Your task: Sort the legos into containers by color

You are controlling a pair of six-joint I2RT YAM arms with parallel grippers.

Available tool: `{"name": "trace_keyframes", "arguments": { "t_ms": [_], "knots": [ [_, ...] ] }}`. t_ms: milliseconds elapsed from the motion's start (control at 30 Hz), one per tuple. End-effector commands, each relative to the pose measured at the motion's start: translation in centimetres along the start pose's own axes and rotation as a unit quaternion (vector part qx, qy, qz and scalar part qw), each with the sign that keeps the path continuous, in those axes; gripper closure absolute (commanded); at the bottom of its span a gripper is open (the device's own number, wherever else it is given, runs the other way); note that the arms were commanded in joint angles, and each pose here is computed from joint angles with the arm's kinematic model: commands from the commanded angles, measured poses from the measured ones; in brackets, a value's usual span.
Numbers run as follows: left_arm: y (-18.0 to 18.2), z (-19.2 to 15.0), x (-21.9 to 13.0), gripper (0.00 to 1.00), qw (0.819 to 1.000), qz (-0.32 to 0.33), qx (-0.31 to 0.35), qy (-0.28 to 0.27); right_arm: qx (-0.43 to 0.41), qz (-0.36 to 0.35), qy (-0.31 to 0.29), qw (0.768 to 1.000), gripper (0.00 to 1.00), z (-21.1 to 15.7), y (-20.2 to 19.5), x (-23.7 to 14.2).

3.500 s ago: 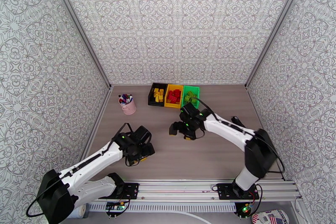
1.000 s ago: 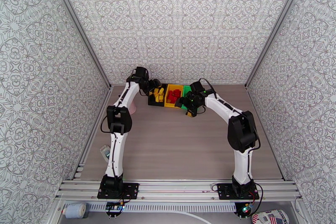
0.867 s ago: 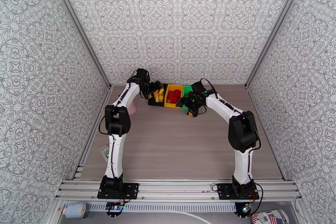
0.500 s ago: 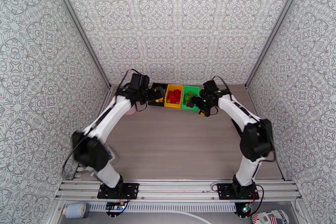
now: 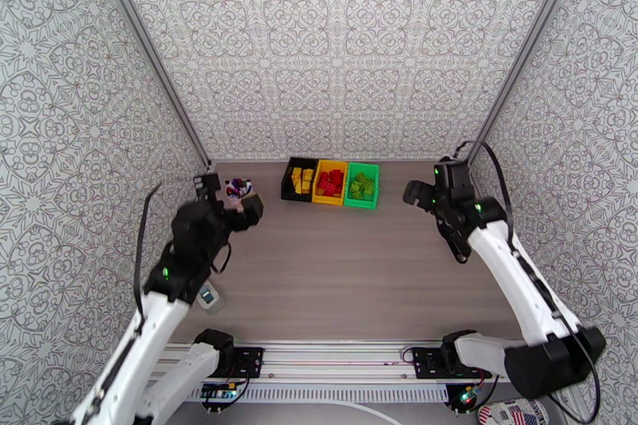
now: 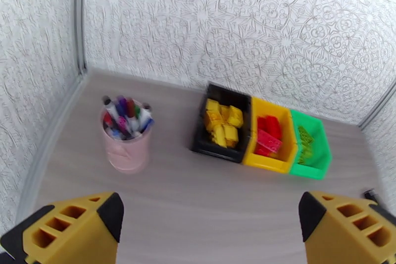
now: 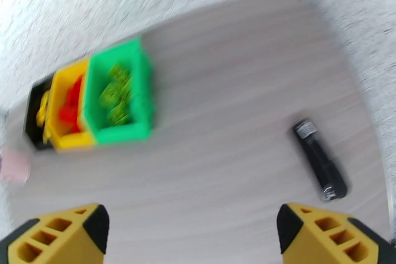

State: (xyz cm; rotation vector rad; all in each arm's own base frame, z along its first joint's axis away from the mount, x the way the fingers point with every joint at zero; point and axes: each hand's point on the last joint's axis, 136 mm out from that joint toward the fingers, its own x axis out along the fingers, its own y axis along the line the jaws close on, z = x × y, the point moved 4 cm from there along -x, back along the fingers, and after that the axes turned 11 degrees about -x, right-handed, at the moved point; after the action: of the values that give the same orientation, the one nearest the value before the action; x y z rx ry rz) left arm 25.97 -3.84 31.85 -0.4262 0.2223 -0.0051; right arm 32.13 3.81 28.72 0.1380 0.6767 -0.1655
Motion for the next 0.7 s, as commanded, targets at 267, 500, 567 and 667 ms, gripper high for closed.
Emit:
{"name": "trace_keyframes", "arguments": {
  "t_ms": [267, 500, 567, 667],
  "knots": [
    [10.9, -5.7, 5.9, 0.01, 0.972, 0.217, 0.08, -0.051, -0.063, -0.096, -0.173, 0.978, 0.01, -2.0, -3.0, 6.5],
    [13.9, -10.0, 9.9, 0.01, 0.969, 0.222, 0.101, -0.048, -0.109, -0.106, -0.167, 0.974, 0.01, -3.1, -3.1, 12.2],
    [13.7, -9.8, 11.4, 0.01, 0.973, 0.199, 0.108, -0.048, -0.122, -0.091, -0.195, 0.969, 0.01, -2.0, -2.5, 13.0],
    [14.5, -10.8, 13.0, 0.01, 0.977, 0.177, 0.108, -0.045, -0.116, -0.088, -0.209, 0.967, 0.01, -1.7, -2.8, 14.1]
  ]
}}
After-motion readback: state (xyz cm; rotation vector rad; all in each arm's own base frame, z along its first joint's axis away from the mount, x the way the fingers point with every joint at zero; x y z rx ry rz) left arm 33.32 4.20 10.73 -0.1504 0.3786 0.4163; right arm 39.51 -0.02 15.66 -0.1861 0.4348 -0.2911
